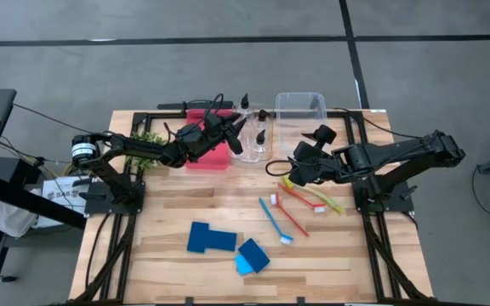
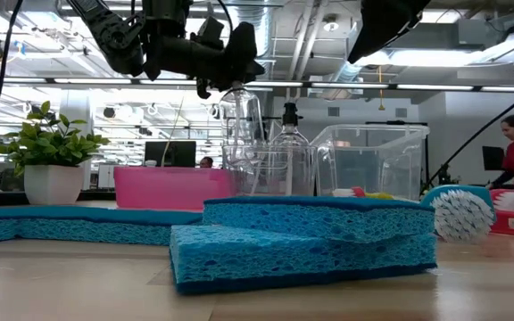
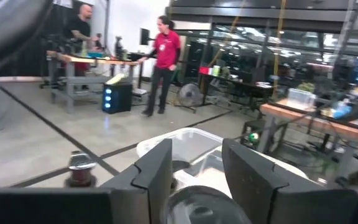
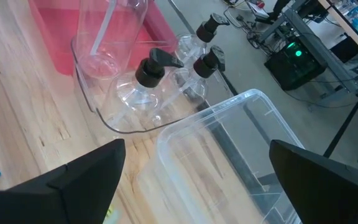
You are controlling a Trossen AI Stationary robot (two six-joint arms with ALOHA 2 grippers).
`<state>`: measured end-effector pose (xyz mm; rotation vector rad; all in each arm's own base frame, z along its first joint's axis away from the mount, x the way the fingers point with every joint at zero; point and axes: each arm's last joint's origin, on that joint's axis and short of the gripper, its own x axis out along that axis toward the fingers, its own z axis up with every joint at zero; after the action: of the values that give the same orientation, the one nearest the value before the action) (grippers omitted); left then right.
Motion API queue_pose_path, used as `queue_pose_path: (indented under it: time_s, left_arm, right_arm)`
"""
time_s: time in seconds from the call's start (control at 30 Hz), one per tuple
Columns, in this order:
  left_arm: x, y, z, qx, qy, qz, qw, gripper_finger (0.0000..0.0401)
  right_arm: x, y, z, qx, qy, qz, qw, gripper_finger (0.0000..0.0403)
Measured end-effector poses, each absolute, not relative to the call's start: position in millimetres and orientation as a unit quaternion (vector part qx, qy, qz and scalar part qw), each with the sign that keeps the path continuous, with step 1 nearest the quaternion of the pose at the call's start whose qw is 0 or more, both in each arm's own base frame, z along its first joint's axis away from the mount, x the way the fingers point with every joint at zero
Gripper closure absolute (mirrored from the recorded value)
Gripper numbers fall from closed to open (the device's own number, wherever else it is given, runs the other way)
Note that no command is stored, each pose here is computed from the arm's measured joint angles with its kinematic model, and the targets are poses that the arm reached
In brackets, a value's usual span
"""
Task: Pick & Place Kitchen Sink Supplies
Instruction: Put the soap dispenser into the left transparent bin
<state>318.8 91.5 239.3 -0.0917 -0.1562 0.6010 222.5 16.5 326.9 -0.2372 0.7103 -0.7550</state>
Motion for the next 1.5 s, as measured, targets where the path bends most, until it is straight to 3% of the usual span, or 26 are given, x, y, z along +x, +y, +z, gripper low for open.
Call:
queue_pose_path:
  time_s: [0.43, 0.93, 1.1, 1.5]
  left_arm:
    - [319.3, 93.0, 238.3, -0.044, -0.076, 0.285, 0.954, 0.0256]
    - [331.4, 105.7, 205.5, -0.067, -0.074, 0.281, 0.955, 0.0256]
    - [332.6, 103.7, 205.5, -0.075, -0.073, 0.242, 0.965, 0.0254]
    - [334.0, 101.8, 197.6, -0.08, -0.031, 0.217, 0.972, 0.0185]
  right_arm:
    - [223.2, 16.6, 327.5, -0.112, 0.335, -0.36, 0.864, 0.0011]
    - [223.6, 16.5, 327.6, -0.114, 0.335, -0.359, 0.864, 0.0011]
    - [223.6, 16.5, 327.6, -0.114, 0.335, -0.359, 0.864, 0.0011]
    - [223.7, 16.5, 327.7, -0.113, 0.334, -0.359, 0.864, 0.0011]
